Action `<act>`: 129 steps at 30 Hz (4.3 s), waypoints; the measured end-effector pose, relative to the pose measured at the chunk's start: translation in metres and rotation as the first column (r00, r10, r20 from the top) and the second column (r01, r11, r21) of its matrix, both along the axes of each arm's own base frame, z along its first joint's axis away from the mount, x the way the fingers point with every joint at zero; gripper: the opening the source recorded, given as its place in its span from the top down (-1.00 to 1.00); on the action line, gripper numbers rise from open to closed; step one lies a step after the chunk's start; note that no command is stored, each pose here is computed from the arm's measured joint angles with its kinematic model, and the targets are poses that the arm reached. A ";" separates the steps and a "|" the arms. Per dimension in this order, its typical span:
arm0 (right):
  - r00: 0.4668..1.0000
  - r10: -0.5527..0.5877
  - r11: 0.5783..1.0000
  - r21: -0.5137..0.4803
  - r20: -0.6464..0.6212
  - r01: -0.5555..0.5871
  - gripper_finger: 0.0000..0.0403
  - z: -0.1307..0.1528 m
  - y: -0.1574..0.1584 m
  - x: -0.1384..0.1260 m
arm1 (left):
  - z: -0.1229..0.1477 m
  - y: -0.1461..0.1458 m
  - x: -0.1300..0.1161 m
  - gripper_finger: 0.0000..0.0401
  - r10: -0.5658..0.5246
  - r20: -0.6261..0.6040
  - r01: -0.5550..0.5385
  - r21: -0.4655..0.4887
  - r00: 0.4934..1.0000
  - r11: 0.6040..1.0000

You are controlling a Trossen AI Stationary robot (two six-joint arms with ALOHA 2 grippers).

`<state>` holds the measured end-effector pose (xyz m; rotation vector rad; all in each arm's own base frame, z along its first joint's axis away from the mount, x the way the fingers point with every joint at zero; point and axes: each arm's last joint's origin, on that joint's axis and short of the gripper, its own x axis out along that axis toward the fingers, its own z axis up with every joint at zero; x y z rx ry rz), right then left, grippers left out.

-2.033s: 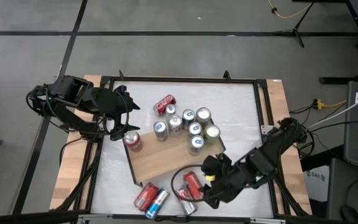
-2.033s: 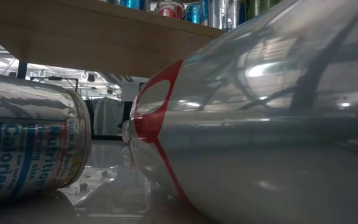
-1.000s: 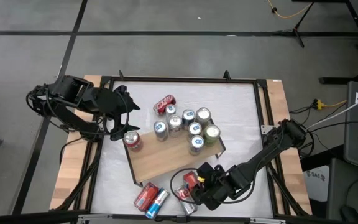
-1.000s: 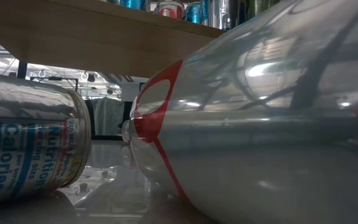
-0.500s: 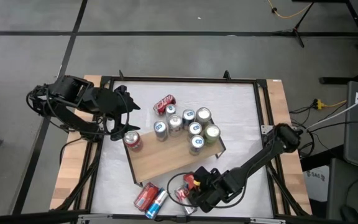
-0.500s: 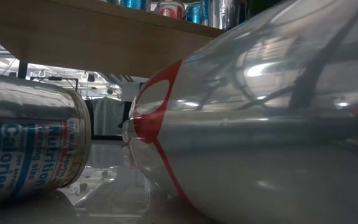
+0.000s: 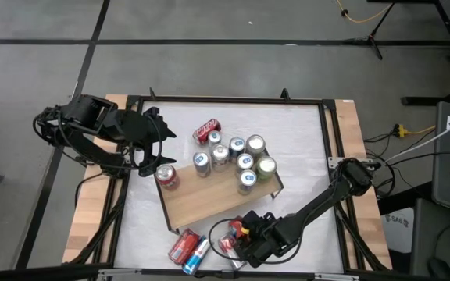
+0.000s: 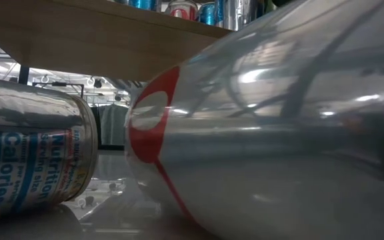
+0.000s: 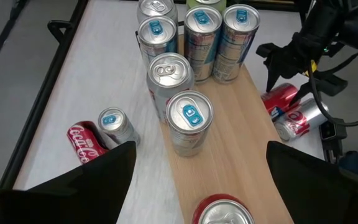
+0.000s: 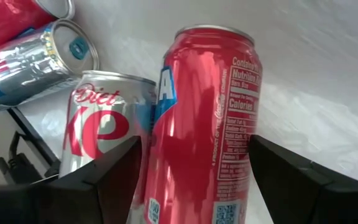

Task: Place canned beverage on shelf
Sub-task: Put the red soda can on the shelf aligned with the other red soda can

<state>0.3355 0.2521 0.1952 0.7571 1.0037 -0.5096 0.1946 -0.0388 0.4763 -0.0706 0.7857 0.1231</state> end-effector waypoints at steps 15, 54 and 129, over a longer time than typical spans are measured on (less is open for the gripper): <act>1.000 -0.001 1.000 0.001 0.002 0.001 -0.41 0.000 0.000 0.000 | 0.000 0.000 0.000 -0.75 0.000 0.000 0.000 0.000 1.000 1.000; 0.998 -0.015 1.000 -0.002 -0.067 0.015 -0.79 -0.004 -0.014 0.006 | 0.000 0.000 0.000 -0.75 0.001 0.000 -0.001 -0.001 1.000 1.000; 0.899 0.199 0.976 0.002 0.390 -0.217 -0.47 0.203 -0.020 0.032 | 0.017 -0.049 0.000 -0.75 -0.628 0.147 0.573 0.294 0.764 0.765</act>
